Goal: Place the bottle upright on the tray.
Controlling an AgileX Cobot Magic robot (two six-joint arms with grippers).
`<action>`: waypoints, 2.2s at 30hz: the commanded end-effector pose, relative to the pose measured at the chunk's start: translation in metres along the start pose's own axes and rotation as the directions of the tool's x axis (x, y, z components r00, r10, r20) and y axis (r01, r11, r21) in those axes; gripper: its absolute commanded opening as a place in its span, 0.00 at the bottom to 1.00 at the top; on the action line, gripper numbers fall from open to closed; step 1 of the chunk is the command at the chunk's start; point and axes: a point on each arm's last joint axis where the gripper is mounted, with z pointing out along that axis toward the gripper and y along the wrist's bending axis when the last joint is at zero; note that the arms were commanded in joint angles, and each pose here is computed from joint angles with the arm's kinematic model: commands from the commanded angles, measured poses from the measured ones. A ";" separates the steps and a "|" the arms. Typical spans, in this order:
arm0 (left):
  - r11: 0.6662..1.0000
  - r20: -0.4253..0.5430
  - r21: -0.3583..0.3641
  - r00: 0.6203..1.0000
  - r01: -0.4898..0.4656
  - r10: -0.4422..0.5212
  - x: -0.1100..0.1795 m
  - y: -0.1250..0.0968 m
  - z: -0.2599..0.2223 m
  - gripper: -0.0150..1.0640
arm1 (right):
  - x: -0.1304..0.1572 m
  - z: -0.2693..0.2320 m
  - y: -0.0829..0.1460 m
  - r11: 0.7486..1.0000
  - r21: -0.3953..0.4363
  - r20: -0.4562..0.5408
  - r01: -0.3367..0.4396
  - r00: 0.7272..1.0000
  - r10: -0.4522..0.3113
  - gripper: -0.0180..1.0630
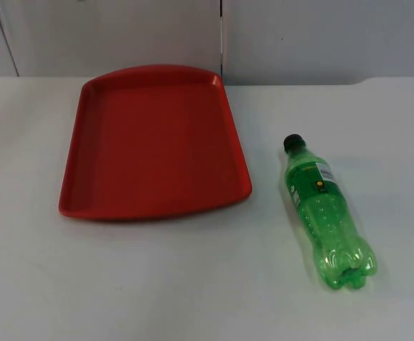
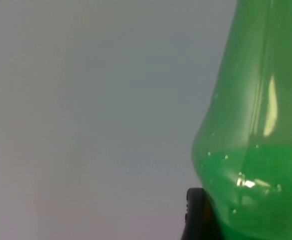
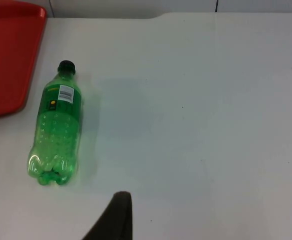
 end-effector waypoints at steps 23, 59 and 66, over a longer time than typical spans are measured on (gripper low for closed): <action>0.965 0.148 0.226 0.984 -0.133 0.101 0.141 -0.008 0.031 0.01 | 0.000 0.000 0.000 1.000 0.003 0.007 -0.002 1.000 0.002 0.99; 0.950 0.071 0.276 0.989 -0.143 0.128 0.213 -0.008 0.027 0.61 | 0.000 0.000 0.000 1.000 0.003 0.007 -0.002 1.000 0.002 0.99; 0.950 0.071 0.276 0.989 -0.143 0.128 0.213 -0.008 0.027 0.73 | 0.000 0.000 0.000 1.000 0.003 0.007 -0.002 1.000 0.002 0.99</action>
